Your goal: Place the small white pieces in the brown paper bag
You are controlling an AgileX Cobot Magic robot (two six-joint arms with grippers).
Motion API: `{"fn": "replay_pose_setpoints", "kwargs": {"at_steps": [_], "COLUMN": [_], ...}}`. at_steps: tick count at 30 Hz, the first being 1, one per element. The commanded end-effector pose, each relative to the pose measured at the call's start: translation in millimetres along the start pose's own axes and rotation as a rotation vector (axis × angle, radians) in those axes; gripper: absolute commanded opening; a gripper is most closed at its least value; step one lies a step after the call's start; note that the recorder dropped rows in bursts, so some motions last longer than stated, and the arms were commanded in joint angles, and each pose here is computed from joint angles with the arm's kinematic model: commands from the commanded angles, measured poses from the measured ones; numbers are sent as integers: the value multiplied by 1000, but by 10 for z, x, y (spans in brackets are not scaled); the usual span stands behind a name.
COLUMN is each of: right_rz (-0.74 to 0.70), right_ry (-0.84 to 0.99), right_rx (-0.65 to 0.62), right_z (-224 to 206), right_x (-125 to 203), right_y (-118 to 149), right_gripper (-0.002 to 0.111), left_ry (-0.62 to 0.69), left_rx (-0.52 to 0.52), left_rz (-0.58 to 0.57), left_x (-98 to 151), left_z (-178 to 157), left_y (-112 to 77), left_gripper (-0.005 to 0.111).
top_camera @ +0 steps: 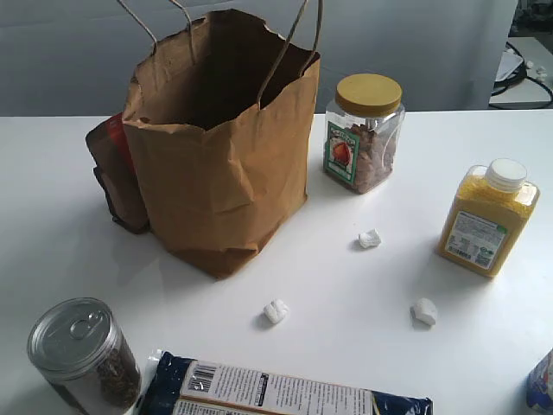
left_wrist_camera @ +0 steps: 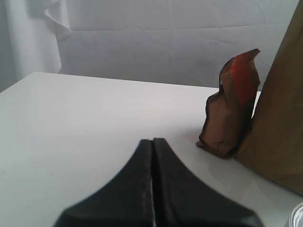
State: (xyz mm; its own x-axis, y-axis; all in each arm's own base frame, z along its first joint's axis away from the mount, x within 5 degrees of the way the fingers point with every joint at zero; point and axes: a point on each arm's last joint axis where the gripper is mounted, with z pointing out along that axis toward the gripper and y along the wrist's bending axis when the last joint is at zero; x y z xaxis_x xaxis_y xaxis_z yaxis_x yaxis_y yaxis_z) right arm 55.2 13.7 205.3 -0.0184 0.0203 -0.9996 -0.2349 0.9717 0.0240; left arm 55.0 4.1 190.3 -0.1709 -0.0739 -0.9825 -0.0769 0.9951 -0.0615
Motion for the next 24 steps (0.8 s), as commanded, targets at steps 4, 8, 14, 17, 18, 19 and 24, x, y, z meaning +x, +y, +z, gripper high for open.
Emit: {"fn": "replay_pose_setpoints", "kwargs": {"at_steps": [4, 8, 14, 17, 18, 19, 24], "right_rz": [121, 222, 334, 359, 348, 326, 257], "right_ry": [-18, -34, -23, 42, 70, 96, 327], "right_rx": [4, -1, -22, -61, -76, -90, -181], "right_z": [-4, -4, -4, 34, 59, 92, 421], "right_x": [-4, -19, -12, -66, -113, -168, -436], "right_y": [-2, 0, 15, 51, 67, 83, 235], "right_gripper": [0, 0, 0, 0, 0, 0, 0], "left_ry": [-4, -4, -4, -4, -4, -4, -4], "left_rx": [9, 9, 9, 9, 9, 9, 9], "left_rz": [-12, -12, -12, -12, -12, -12, -12], "left_x": [6, 6, 6, 6, 6, 6, 6], "left_z": [0, 0, 0, 0, 0, 0, 0], "left_y": [-5, -5, -5, -5, -5, -5, -5], "left_gripper": [0, 0, 0, 0, 0, 0, 0]}}
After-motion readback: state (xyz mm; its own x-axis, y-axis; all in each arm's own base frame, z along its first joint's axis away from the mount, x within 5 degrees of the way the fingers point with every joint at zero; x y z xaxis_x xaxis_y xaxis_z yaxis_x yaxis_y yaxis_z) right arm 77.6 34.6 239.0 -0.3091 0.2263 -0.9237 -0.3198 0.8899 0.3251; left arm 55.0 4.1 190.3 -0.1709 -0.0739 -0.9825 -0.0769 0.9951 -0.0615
